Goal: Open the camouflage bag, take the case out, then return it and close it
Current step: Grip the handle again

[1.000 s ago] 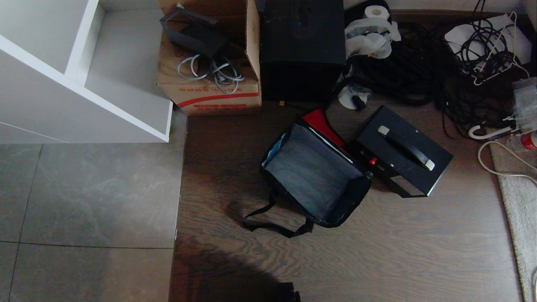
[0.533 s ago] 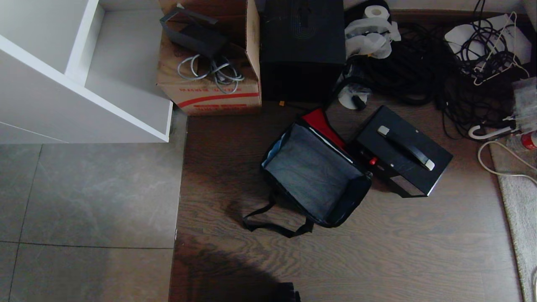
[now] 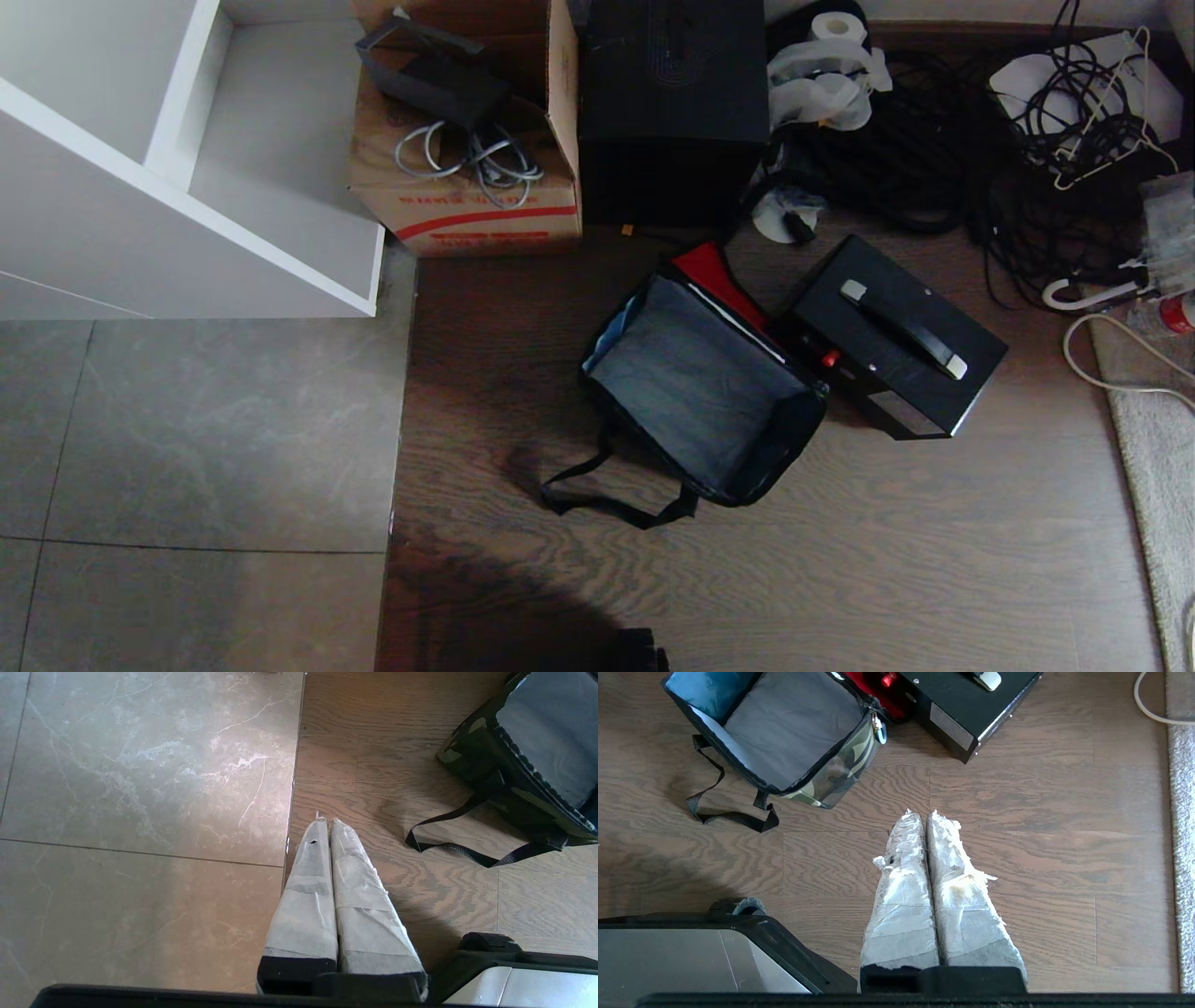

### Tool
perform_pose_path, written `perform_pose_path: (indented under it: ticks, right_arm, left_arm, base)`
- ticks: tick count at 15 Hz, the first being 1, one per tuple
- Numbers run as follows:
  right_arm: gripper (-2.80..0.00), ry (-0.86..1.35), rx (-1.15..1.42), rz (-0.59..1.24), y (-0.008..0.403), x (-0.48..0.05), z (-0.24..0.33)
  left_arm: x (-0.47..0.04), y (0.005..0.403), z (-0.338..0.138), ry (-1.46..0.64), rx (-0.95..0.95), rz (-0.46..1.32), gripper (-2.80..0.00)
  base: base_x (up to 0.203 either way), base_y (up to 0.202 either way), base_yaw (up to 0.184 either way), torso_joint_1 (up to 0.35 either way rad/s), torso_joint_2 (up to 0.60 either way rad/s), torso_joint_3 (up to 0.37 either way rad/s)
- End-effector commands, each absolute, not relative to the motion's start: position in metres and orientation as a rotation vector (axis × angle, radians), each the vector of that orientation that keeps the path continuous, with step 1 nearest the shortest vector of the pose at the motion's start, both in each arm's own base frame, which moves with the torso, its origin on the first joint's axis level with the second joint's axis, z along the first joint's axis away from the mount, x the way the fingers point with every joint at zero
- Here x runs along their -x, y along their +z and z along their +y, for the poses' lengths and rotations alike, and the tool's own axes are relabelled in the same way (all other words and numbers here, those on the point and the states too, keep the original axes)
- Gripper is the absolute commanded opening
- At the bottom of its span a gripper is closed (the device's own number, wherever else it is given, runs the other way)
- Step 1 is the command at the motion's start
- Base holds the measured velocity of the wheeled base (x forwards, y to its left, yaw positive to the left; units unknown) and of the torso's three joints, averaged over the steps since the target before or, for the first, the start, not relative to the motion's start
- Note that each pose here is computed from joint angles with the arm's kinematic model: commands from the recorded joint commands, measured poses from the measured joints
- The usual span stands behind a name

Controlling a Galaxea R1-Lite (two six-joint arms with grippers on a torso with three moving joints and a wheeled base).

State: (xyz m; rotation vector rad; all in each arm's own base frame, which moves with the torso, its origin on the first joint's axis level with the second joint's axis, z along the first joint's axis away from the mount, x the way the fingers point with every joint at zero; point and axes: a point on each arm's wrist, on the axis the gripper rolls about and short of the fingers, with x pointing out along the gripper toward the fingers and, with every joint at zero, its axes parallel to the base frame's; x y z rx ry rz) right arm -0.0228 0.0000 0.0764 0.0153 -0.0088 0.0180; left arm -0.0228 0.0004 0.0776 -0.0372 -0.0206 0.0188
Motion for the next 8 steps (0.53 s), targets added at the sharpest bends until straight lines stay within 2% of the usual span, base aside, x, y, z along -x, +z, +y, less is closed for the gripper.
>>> perform_pose_path:
  ticks: [1, 8]
  right_arm:
    - [-2.8, 0.02, -0.015, -0.008, 0.0765, 0.0227, 0.0]
    - [-2.8, 0.02, -0.015, -0.008, 0.0765, 0.0227, 0.0]
  left_arm:
    - [0.022, 0.0747, 0.0004, 0.02, 0.038, -0.011, -2.8]
    - [0.022, 0.0747, 0.0004, 0.02, 0.037, -0.011, -2.8]
  base:
    - [0.0, 0.0, 0.0, 0.0, 0.0, 0.0]
    - [0.0, 0.0, 0.0, 0.0, 0.0, 0.0]
